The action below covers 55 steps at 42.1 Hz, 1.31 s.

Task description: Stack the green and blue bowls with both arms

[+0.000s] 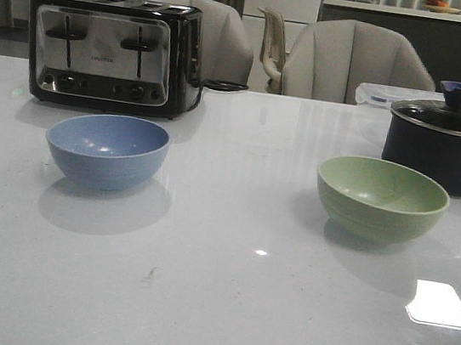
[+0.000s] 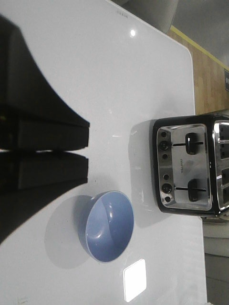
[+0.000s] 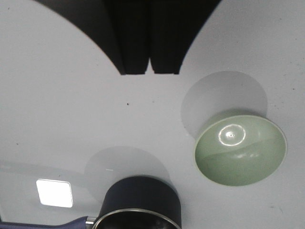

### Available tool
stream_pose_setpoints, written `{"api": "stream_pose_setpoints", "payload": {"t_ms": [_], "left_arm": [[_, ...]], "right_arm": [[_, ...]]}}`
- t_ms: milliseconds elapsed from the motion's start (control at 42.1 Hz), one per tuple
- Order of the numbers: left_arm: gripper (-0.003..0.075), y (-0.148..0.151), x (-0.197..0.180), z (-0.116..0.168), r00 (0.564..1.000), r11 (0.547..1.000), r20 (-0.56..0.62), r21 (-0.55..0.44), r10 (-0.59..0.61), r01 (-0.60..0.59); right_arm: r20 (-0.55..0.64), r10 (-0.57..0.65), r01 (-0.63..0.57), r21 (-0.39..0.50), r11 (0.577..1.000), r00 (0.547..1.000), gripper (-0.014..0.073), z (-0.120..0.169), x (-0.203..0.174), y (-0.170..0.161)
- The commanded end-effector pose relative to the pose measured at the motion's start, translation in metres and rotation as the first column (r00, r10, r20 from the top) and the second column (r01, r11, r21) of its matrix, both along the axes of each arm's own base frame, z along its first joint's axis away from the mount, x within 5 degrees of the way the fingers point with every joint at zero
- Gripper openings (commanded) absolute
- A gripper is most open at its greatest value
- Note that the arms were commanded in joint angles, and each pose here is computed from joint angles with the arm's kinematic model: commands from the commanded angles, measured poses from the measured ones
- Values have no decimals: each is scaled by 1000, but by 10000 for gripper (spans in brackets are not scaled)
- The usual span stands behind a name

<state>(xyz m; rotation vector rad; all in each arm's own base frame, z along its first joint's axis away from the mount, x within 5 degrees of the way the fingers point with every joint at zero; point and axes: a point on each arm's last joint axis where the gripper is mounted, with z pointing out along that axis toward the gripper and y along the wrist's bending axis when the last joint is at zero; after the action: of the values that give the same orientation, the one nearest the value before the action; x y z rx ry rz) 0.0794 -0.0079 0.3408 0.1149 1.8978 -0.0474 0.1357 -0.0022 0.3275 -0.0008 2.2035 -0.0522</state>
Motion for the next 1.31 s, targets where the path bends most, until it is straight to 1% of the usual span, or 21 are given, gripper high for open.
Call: {"api": "stream_pose_setpoints", "payload": {"t_ms": [0, 24, 47, 119, 166, 214, 261, 854, 997, 1092, 1282], "left_arm": [[270, 0, 4, 14, 996, 1000, 88, -22, 4, -2], [318, 0, 4, 14, 996, 1000, 88, -22, 4, -2], [386, 0, 5, 14, 996, 1000, 92, -22, 5, -3], [536, 0, 5, 14, 996, 1000, 94, -22, 5, -3], [599, 0, 5, 14, 996, 1000, 94, -22, 5, -3], [623, 0, 5, 14, 996, 1000, 94, -22, 5, -3], [623, 0, 5, 14, 996, 1000, 94, -22, 5, -3], [617, 0, 5, 14, 995, 1000, 98, -23, 5, -3], [617, 0, 5, 14, 995, 1000, 98, -23, 5, -3], [617, 0, 5, 14, 995, 1000, 98, -23, 6, -3], [617, 0, 5, 14, 995, 1000, 98, -23, 6, -3]], "right_arm": [[76, 2, -1, -12, 1000, 997, 204, 11, 8, -1], [73, 2, -1, -12, 1000, 997, 251, 10, 9, -1], [71, 2, -1, -12, 1000, 997, 318, 10, 9, -1], [69, 2, -1, -13, 1000, 998, 475, 9, 11, -1], [66, 2, -1, -13, 1000, 998, 552, 9, 11, -1], [59, 2, -2, -13, 1000, 998, 591, 8, 13, -1], [56, 2, -2, -13, 1000, 998, 604, 7, 14, -1], [-52, 3, -3, 12, 1000, 999, 598, -12, 39, 1], [-49, 4, -3, 34, 999, 999, 598, -14, 45, 3], [-52, 4, 0, 63, 998, 999, 598, -16, 49, 4], [-110, 65, -55, 89, 995, 992, 598, -25, 68, 15]]}}
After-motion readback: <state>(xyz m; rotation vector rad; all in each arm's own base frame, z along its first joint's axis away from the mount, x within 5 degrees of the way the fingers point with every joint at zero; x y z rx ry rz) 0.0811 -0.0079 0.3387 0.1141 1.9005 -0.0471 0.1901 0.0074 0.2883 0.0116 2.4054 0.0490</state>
